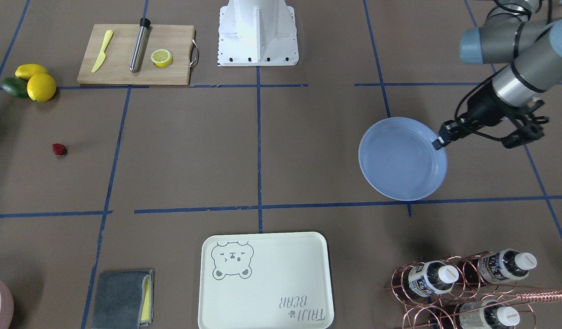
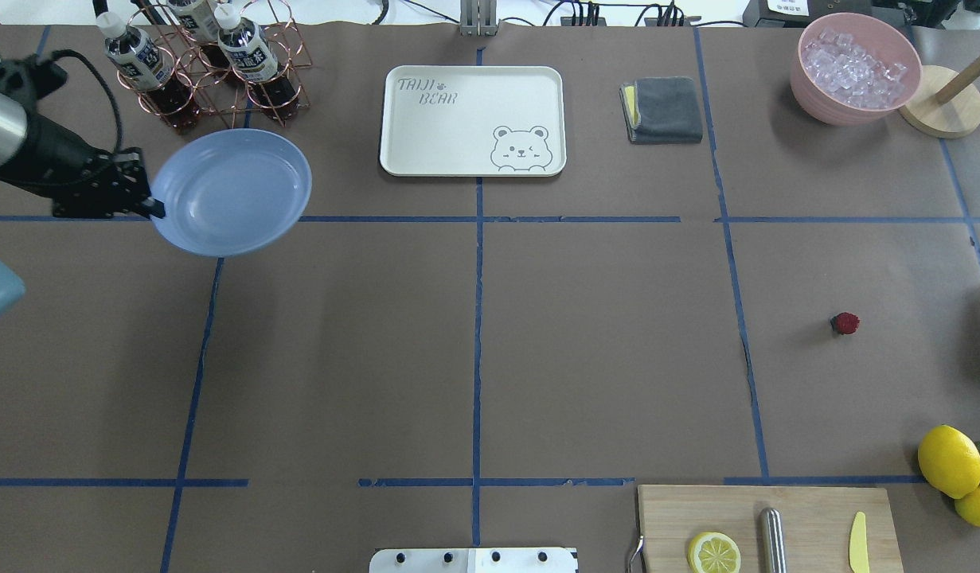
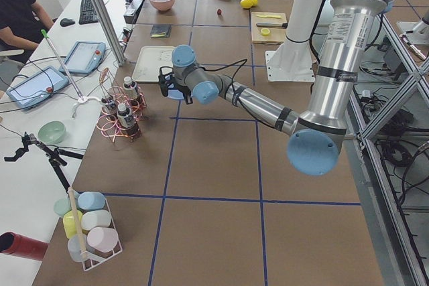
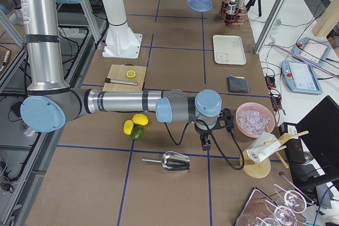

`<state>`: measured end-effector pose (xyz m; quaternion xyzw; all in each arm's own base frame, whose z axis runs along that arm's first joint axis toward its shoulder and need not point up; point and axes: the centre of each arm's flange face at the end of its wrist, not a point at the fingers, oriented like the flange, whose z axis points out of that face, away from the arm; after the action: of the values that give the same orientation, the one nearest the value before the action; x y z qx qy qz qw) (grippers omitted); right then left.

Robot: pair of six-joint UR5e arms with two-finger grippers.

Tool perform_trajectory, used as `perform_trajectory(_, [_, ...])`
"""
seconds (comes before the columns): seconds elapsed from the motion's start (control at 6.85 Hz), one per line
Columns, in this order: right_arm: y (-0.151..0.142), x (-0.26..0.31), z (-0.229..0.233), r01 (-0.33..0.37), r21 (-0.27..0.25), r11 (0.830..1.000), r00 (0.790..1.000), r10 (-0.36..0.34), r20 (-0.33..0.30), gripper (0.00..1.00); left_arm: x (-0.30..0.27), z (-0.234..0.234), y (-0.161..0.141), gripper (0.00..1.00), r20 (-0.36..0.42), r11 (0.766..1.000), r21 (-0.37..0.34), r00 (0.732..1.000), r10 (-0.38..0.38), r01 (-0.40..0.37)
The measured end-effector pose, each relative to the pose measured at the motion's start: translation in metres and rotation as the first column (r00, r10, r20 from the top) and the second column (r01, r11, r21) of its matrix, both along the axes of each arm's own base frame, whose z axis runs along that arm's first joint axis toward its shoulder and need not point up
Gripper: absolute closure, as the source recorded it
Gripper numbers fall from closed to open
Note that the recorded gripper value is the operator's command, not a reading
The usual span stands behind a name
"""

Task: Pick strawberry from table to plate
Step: 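Grasp the light blue plate rim with the left gripper and lift it, then lower the blue plate onto the table center and open the left gripper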

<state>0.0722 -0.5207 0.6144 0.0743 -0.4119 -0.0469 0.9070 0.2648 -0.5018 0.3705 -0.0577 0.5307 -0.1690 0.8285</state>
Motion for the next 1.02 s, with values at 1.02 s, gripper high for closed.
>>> perform_trajectory(1.02, [-0.009, -0.006, -0.006, -0.006, -0.010, 1.000, 1.000, 0.006, 0.010, 0.00, 0.261, -0.105, 0.124, 1.00, -0.068, 0.995, -0.099, 0.998, -0.017, 0.010])
